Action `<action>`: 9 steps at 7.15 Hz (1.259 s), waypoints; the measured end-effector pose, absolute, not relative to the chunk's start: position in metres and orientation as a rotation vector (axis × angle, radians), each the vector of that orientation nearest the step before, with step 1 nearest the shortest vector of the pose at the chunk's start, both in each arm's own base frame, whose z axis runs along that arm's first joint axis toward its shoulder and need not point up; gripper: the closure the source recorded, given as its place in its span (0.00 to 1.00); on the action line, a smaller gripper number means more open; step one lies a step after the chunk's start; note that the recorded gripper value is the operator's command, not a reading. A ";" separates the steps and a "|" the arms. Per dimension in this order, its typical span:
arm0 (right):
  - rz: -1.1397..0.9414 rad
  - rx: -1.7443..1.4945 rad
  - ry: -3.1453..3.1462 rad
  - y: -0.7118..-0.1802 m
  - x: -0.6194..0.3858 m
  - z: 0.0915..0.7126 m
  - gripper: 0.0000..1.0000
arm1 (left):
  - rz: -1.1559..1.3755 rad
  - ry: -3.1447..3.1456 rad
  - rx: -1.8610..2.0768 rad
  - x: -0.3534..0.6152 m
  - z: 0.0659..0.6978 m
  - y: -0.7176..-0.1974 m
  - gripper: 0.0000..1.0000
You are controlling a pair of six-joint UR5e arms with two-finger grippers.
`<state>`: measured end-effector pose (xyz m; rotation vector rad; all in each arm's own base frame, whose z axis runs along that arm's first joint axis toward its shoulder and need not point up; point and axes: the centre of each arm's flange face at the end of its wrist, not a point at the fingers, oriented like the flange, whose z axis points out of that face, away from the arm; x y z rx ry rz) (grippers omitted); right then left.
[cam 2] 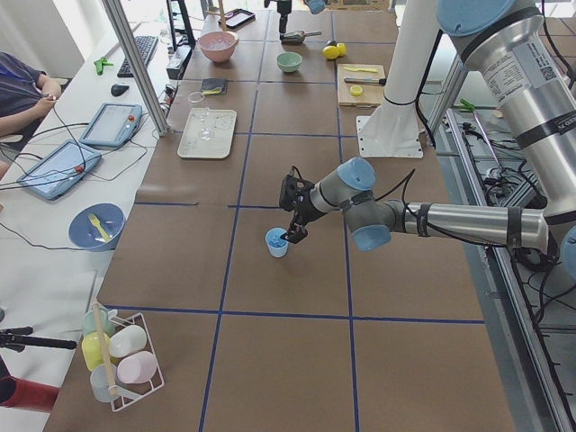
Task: Pour ice into bowl
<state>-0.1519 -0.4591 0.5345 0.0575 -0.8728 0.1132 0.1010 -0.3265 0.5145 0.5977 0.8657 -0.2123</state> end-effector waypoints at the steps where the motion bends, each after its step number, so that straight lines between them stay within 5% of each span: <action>1: 0.108 0.053 -0.861 -0.451 -0.168 0.543 0.00 | -0.218 0.856 0.611 0.102 0.515 -0.327 0.00; 4: 0.073 0.024 -0.791 -0.436 -0.205 0.575 0.06 | -0.221 0.848 0.624 0.104 0.514 -0.328 0.00; 5: 0.066 0.014 -0.781 -0.434 -0.210 0.581 0.34 | -0.220 0.847 0.628 0.105 0.514 -0.328 0.00; 6: 0.062 0.007 -0.775 -0.432 -0.212 0.585 0.72 | -0.219 0.848 0.630 0.106 0.513 -0.329 0.00; 7: 0.058 0.001 -0.770 -0.430 -0.212 0.589 0.95 | -0.217 0.850 0.632 0.107 0.512 -0.329 0.00; 9: 0.048 -0.005 -0.764 -0.428 -0.213 0.595 1.00 | -0.215 0.851 0.638 0.108 0.510 -0.331 0.00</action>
